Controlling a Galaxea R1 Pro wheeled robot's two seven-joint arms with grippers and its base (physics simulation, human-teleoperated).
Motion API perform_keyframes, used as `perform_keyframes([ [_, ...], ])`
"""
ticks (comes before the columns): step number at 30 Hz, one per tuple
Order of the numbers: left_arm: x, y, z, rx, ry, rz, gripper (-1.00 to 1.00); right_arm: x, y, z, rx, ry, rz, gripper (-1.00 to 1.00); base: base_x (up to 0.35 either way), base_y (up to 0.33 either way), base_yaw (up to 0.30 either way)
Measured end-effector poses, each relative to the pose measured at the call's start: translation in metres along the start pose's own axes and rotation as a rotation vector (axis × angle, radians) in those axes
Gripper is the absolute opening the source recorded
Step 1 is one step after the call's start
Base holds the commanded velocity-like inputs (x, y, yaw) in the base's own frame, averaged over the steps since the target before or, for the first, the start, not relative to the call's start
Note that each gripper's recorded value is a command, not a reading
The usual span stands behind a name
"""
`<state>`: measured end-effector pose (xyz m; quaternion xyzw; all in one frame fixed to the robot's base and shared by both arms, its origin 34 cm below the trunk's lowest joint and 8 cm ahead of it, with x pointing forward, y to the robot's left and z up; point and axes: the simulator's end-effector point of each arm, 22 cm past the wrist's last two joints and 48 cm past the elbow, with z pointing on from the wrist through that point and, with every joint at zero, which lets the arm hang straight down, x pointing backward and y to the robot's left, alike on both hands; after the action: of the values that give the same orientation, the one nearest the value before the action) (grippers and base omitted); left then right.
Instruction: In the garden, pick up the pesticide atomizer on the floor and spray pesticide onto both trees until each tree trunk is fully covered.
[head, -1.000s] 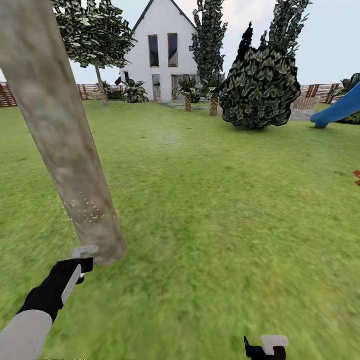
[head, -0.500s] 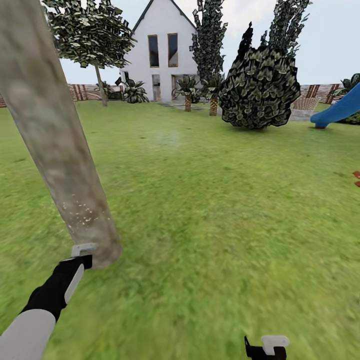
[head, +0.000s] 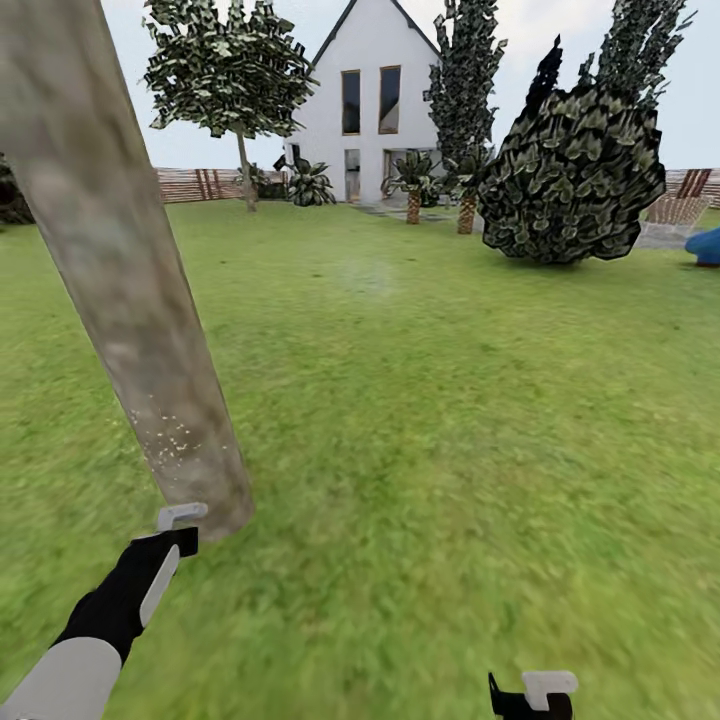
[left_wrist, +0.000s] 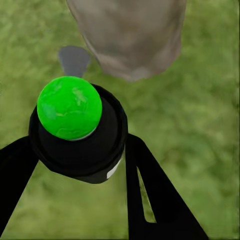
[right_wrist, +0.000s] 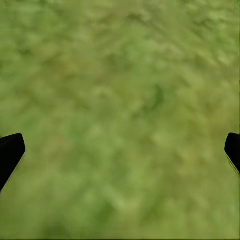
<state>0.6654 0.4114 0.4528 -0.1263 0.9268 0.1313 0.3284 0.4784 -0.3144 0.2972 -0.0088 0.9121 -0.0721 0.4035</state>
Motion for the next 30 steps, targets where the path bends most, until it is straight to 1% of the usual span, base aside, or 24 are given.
perform_keyframes([
  [1,0.0,-0.002,0.0,0.002,0.001,0.003,-1.0,0.0,0.0,0.0,0.0,0.0,0.0,1.0,0.24,-0.176,0.148],
  [4,-0.001,0.009,0.001,-0.014,0.001,0.0,-1.0,0.0,0.0,0.0,0.0,0.0,0.0,1.0,0.241,-0.174,0.043],
  [6,-0.002,0.035,0.004,-0.05,0.001,0.012,-1.0,0.0,0.0,0.0,0.0,0.0,-0.001,1.0,0.242,-0.172,0.004],
  [8,0.011,0.04,0.005,-0.043,0.017,0.015,-1.0,0.0,0.0,0.0,0.0,0.0,-0.001,1.0,0.119,-0.083,0.001],
  [9,0.016,0.036,0.006,-0.025,0.022,0.02,-1.0,0.0,0.0,0.0,0.0,0.0,-0.001,1.0,0.026,-0.019,0.0],
  [10,0.019,0.027,0.005,0.004,0.02,0.024,-1.0,0.0,0.0,0.0,0.0,0.0,0.0,1.0,0.011,-0.008,0.0],
  [11,0.021,0.021,0.005,0.017,0.019,0.027,-1.0,0.0,0.0,0.0,0.0,0.0,0.0,1.0,0.004,-0.003,0.0],
  [13,0.022,0.013,0.004,0.035,0.019,0.019,-1.0,0.0,0.0,0.0,0.0,0.0,0.0,1.0,0.002,-0.002,0.0],
  [15,0.026,-0.01,0.002,0.07,0.024,0.001,-1.0,0.0,0.0,0.0,0.0,0.0,0.0,1.0,0.0,0.0,0.049],
  [16,0.027,-0.012,0.001,0.071,0.024,0.003,-1.0,0.0,0.0,0.0,-0.001,0.0,-0.001,1.0,0.0,0.0,0.195],
  [18,0.018,-0.007,0.003,0.064,-0.021,-0.001,-1.0,0.0,0.001,0.0,-0.002,0.0,0.0,1.0,0.0,0.0,0.246],
  [19,0.025,-0.005,0.008,0.056,-0.035,-0.002,-1.0,0.0,0.001,0.0,-0.002,0.0,0.0,1.0,0.0,0.0,0.27],
  [20,0.032,-0.003,0.012,0.05,-0.038,-0.003,-1.0,0.0,0.001,0.0,-0.001,0.0,0.0,1.0,0.0,0.0,0.254],
  [22,0.044,-0.003,0.017,0.049,-0.023,-0.013,-1.0,-0.001,0.001,0.0,0.0,-0.001,0.0,1.0,0.0,0.0,0.096],
  [23,0.045,-0.003,0.017,0.05,-0.025,-0.015,-1.0,-0.001,0.0,0.0,0.001,-0.001,0.0,1.0,0.0,0.0,0.039],
  [24,0.044,-0.004,0.017,0.05,-0.036,-0.019,-1.0,0.0,0.0,0.0,0.001,-0.001,0.0,1.0,0.0,0.0,0.01],
  [26,0.033,-0.004,0.016,0.051,-0.083,-0.031,-1.0,0.0,-0.001,0.0,0.002,0.0,-0.001,1.0,0.0,0.0,0.003],
  [30,0.03,-0.008,0.015,0.054,-0.096,-0.029,-1.0,0.0,-0.001,0.0,0.002,0.0,-0.001,1.0,0.0,-0.191,0.0],
])
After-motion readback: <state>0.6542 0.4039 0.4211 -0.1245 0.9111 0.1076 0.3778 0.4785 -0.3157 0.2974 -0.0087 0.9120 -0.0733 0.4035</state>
